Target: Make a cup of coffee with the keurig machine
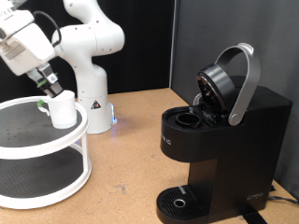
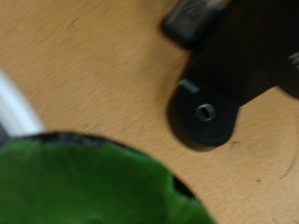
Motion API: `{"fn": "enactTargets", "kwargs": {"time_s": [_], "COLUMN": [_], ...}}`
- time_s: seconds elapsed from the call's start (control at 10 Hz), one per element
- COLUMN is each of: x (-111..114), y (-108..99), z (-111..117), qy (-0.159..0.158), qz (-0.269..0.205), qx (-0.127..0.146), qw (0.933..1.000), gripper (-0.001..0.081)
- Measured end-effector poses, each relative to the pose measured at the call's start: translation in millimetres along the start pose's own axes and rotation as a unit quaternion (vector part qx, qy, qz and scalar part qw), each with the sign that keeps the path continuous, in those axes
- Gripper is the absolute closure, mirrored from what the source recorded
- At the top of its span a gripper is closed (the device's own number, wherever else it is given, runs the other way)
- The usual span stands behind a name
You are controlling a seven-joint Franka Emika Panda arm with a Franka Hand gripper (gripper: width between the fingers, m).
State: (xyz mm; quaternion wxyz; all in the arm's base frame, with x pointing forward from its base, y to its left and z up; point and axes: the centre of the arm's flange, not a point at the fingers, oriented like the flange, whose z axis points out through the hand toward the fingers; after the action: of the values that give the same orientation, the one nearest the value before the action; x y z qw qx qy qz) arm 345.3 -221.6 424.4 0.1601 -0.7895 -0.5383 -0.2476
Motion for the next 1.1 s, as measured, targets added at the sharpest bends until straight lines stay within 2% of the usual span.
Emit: {"fn": "enactTargets", "kwargs": {"time_s": [0.2, 0.4, 0.7, 0.9, 1.0, 1.1], "x": [18, 46, 80, 82, 82, 85], "y": [5, 13, 30, 35, 30, 26], "z": [2, -1, -2, 2, 5, 6], "qy": [0.040, 0.060, 0.057, 0.049, 0.052, 0.059], "qz": [0.053, 0.082, 0.094, 0.096, 0.098, 0.118], "qx": [-0.005, -0.007, -0.018, -0.020, 0.011, 0.044], "qw": [0.9978, 0.9948, 0.9938, 0.9940, 0.9937, 0.9903], "gripper": [0.0345, 0.0345, 0.0345, 0.0345, 0.0345, 0.0345]}}
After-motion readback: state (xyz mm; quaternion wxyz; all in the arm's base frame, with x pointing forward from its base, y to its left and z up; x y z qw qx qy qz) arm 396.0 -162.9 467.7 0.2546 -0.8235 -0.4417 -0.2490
